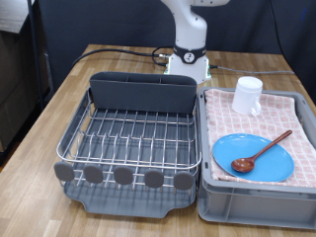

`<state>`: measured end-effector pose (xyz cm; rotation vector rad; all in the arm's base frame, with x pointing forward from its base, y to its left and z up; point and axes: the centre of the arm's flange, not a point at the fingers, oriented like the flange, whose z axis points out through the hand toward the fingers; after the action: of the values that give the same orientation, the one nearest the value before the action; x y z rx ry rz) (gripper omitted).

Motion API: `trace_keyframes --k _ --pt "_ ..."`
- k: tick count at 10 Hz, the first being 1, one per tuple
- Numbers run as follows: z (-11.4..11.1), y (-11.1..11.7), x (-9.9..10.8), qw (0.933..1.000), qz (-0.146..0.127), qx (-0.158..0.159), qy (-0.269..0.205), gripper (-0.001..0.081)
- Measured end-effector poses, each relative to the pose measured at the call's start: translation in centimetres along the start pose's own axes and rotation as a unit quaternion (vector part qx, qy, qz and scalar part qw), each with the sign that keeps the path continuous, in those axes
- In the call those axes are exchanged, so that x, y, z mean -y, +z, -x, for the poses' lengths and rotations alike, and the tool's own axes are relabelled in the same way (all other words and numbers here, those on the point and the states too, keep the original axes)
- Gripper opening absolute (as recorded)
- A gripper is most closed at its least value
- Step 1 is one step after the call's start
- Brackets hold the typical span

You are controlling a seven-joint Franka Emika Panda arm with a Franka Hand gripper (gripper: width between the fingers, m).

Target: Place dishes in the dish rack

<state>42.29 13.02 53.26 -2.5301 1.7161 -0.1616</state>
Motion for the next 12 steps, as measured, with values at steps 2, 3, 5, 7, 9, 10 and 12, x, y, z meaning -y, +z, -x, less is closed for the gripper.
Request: trace_keyframes --k 2,3,5,7,9,10,12 --pt "1.2 1.4 1.6 0.9997 -0.001 -0.006 0.025 0.0803" --pt "1.7 2.1 2.2 0.9993 0.000 -0.011 0.037 0.0803" --pt "2.4 3.2 3.2 0.9987 0.003 -0.018 0.047 0.0803" --pt "2.6 4.0 4.2 0.9988 0.002 -0.024 0.043 0.0803" --pt "2.5 5.3 4.9 0.9990 0.001 -0.023 0.039 0.0803" --pt "2.2 6.2 5.2 0.9989 -0.005 -0.033 0.034 0.0803" --pt "2.0 9.1 5.9 0.9971 -0.020 -0.069 0.025 0.0803"
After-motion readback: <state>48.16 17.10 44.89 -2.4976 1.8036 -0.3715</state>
